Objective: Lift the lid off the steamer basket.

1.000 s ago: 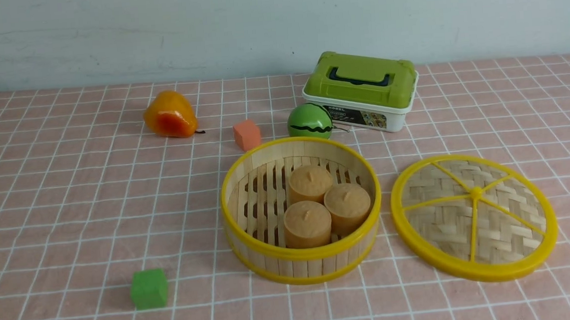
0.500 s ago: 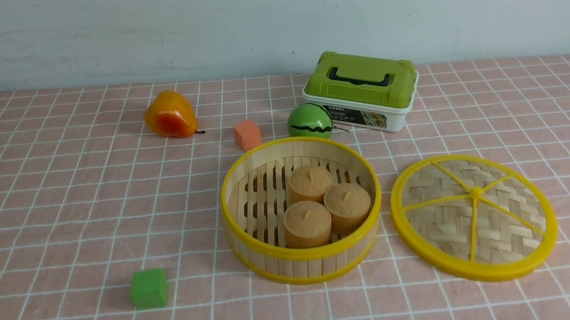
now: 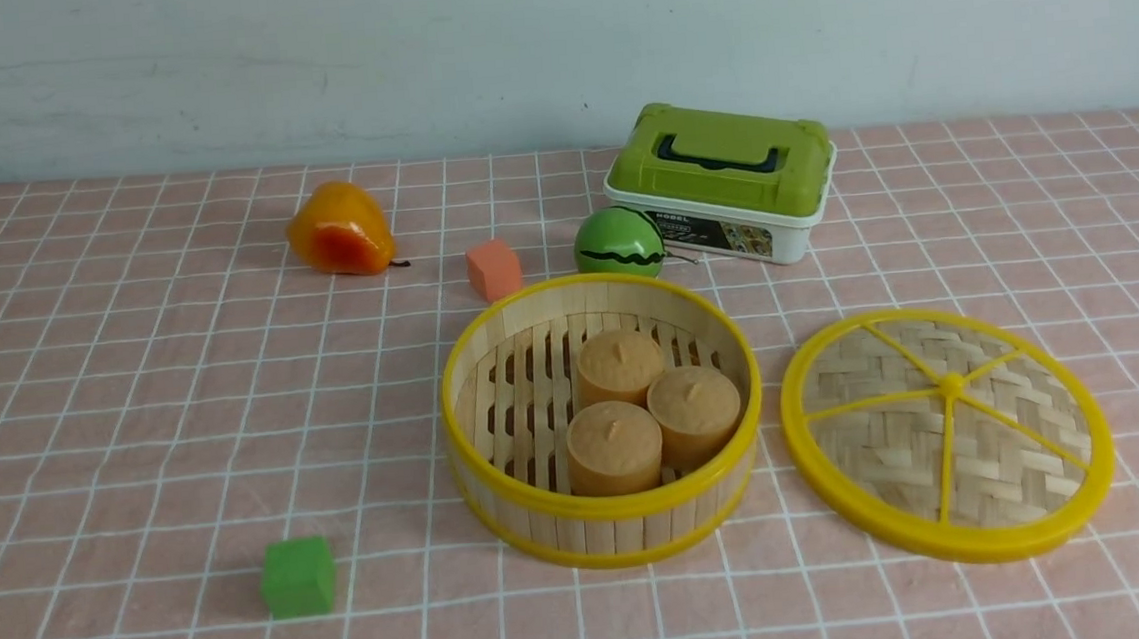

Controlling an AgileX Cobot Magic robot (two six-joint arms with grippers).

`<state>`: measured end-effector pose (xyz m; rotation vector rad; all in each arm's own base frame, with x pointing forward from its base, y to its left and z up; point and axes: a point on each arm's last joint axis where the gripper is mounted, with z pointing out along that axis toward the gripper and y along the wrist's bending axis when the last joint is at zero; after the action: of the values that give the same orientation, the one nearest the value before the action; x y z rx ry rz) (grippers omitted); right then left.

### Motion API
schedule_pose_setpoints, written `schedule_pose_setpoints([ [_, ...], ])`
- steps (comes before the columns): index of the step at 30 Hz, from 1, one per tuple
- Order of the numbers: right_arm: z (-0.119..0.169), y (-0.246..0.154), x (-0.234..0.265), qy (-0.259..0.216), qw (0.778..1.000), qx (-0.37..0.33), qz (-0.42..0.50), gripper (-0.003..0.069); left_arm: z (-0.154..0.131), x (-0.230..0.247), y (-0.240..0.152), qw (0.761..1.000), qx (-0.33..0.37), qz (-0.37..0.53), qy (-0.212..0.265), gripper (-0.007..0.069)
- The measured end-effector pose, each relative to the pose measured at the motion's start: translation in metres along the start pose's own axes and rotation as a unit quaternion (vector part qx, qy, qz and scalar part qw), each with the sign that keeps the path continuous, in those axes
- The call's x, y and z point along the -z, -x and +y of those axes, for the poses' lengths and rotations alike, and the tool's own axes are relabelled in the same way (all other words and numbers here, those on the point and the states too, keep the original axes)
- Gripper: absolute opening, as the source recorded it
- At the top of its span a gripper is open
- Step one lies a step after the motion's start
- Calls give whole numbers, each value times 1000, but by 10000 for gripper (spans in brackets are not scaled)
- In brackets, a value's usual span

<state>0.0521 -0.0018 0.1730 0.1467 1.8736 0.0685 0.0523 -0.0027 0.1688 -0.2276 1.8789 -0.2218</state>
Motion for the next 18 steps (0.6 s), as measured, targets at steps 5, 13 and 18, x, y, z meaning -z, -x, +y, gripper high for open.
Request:
schedule_pose_setpoints([
  [5,0,0,0,2,1000,-6,1,-18,0,0,0,1000,0,0,0,239],
  [13,1,0,0,4,1000,-10,1,-10,0,0,0,1000,0,0,0,239],
  [18,1,0,0,4,1000,-10,1,-7,0,0,0,1000,0,0,0,239],
])
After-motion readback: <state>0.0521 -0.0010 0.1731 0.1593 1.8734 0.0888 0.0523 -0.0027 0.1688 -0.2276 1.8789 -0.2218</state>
